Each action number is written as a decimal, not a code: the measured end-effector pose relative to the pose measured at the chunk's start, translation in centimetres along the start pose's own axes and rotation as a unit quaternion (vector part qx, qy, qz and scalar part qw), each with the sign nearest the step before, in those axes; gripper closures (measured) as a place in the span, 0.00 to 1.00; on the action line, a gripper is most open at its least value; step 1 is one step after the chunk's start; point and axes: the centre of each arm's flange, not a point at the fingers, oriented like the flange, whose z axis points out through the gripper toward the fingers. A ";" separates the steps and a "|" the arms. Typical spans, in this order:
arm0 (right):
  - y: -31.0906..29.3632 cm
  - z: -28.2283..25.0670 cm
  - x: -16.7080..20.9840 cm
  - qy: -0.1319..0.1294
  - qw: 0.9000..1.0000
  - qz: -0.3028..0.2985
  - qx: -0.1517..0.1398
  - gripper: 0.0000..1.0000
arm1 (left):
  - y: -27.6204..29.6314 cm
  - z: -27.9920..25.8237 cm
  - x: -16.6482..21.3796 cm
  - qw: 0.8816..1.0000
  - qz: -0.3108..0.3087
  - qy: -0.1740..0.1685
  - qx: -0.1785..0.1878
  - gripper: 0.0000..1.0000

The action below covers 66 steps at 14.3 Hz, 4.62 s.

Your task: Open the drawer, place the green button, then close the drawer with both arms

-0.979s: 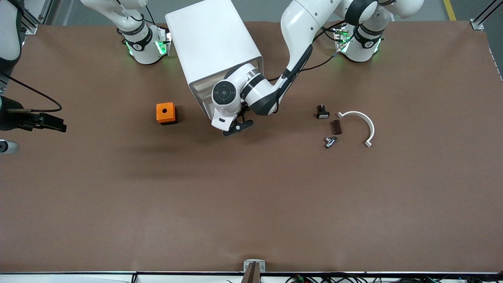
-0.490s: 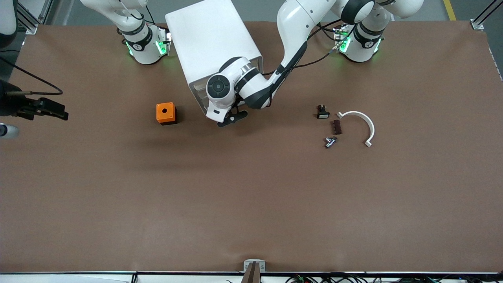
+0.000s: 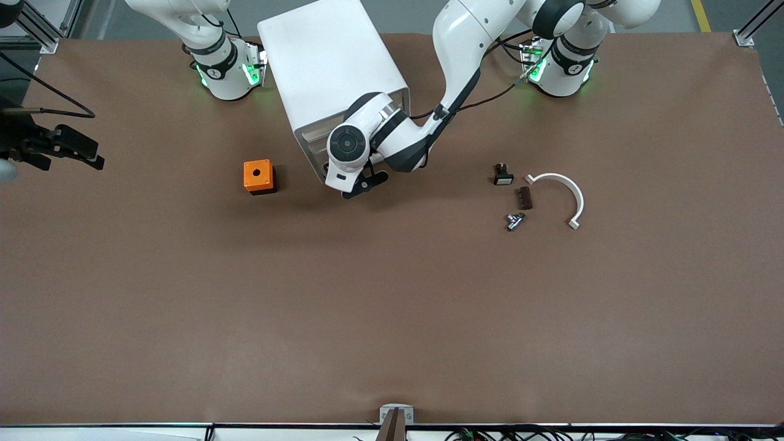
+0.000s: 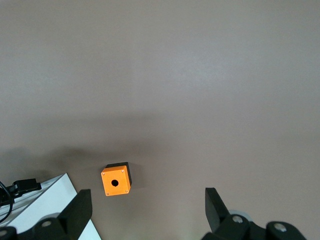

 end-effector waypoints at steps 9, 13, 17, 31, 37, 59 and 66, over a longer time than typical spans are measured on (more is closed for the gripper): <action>0.8 0.9 0.0 -0.006 1.000 0.007 0.000 0.00 | -0.9 -11.1 7.0 0.996 -0.035 0.007 -0.083 0.00; 1.7 1.4 -0.7 -0.005 1.000 0.015 0.001 0.00 | -5.2 -24.3 8.5 0.992 -0.014 0.014 -0.127 0.00; 1.7 1.2 -1.4 -0.002 1.000 0.016 0.001 0.00 | -13.8 -36.2 10.3 0.992 0.019 0.011 -0.125 0.00; 1.6 1.2 -1.3 0.004 1.000 0.015 0.001 0.00 | -42.9 -43.9 20.4 0.990 0.138 -0.002 -0.040 0.01; 1.6 1.2 -1.3 0.004 1.000 0.015 0.001 0.00 | -48.2 -41.1 21.6 0.987 0.145 0.053 -0.047 0.00; 1.5 1.2 -1.1 0.010 1.000 0.014 0.001 0.00 | -52.2 -52.7 20.1 0.961 0.140 0.236 -0.030 0.00; 1.5 1.2 -1.1 0.010 1.000 0.014 0.001 0.00 | -48.4 -52.4 22.3 0.958 0.161 0.234 -0.027 0.00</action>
